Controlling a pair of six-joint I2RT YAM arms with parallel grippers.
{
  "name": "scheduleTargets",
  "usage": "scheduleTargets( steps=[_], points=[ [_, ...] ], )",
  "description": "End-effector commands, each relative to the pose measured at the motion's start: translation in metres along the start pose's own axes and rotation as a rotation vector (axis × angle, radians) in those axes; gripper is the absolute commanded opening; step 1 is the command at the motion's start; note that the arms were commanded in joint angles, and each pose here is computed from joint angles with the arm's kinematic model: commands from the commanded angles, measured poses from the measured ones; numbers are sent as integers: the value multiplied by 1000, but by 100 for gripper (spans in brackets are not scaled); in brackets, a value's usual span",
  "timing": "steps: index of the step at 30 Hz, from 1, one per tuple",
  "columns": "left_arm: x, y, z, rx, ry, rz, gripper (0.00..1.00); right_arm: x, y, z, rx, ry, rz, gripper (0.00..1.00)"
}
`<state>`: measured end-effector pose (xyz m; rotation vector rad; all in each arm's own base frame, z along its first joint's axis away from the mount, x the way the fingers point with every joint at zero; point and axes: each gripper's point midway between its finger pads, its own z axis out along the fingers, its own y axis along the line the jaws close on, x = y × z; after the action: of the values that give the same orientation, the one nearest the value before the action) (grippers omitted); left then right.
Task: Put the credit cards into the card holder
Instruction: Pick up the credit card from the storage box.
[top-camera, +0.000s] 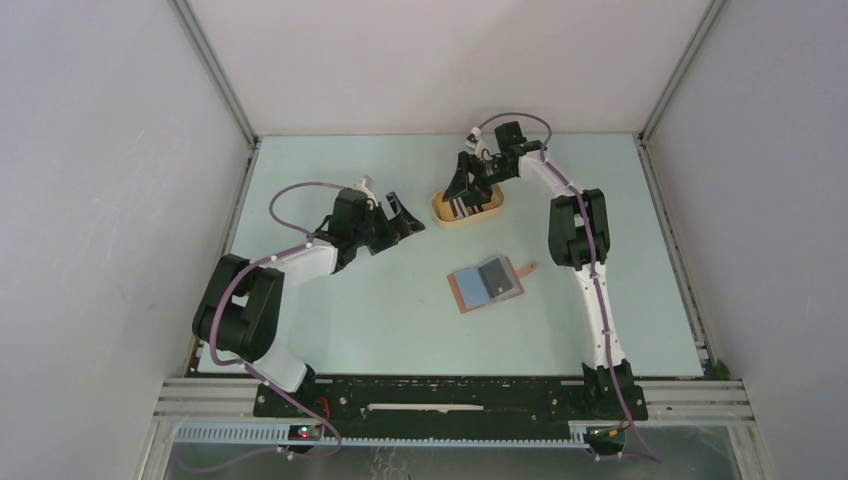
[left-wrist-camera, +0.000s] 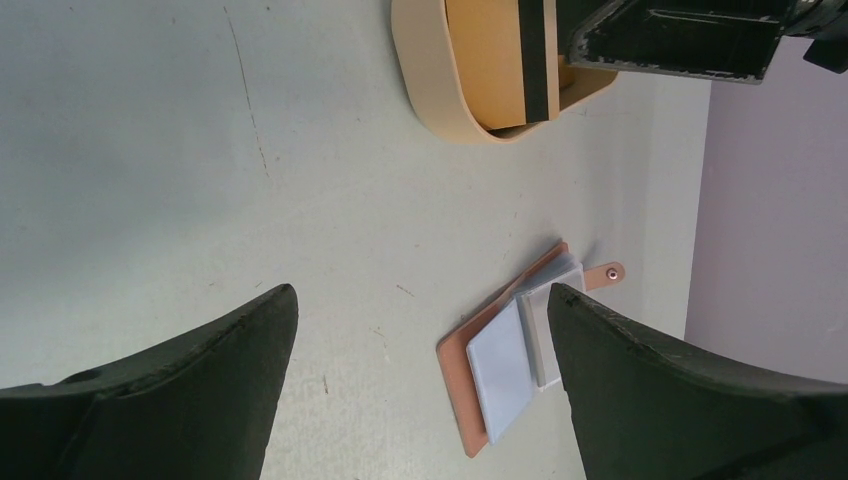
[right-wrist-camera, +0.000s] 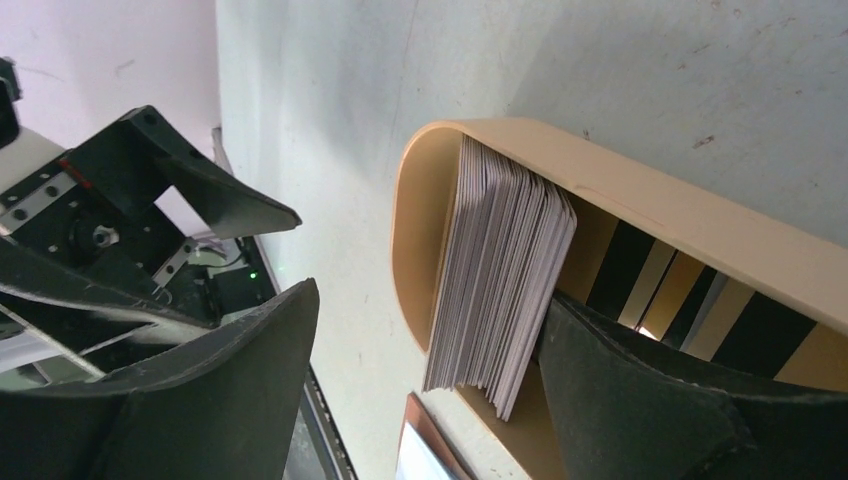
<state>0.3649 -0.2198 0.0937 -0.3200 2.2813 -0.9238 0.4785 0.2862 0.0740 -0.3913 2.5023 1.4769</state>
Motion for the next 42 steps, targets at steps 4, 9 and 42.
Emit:
scheduleTargets(
  steps=[4, 9, 42],
  points=[
    [-21, -30, 0, 75, -43, 23, 100, 4, 3, 16, 26, 30, -40, 85],
    [-21, -30, -1, 74, -42, 22, 100, 1, 13, 13, 1, 24, -46, 82],
    [-20, -28, 1, 74, -37, 18, 100, -25, -1, -49, 22, -93, 2, 62]
  ],
)
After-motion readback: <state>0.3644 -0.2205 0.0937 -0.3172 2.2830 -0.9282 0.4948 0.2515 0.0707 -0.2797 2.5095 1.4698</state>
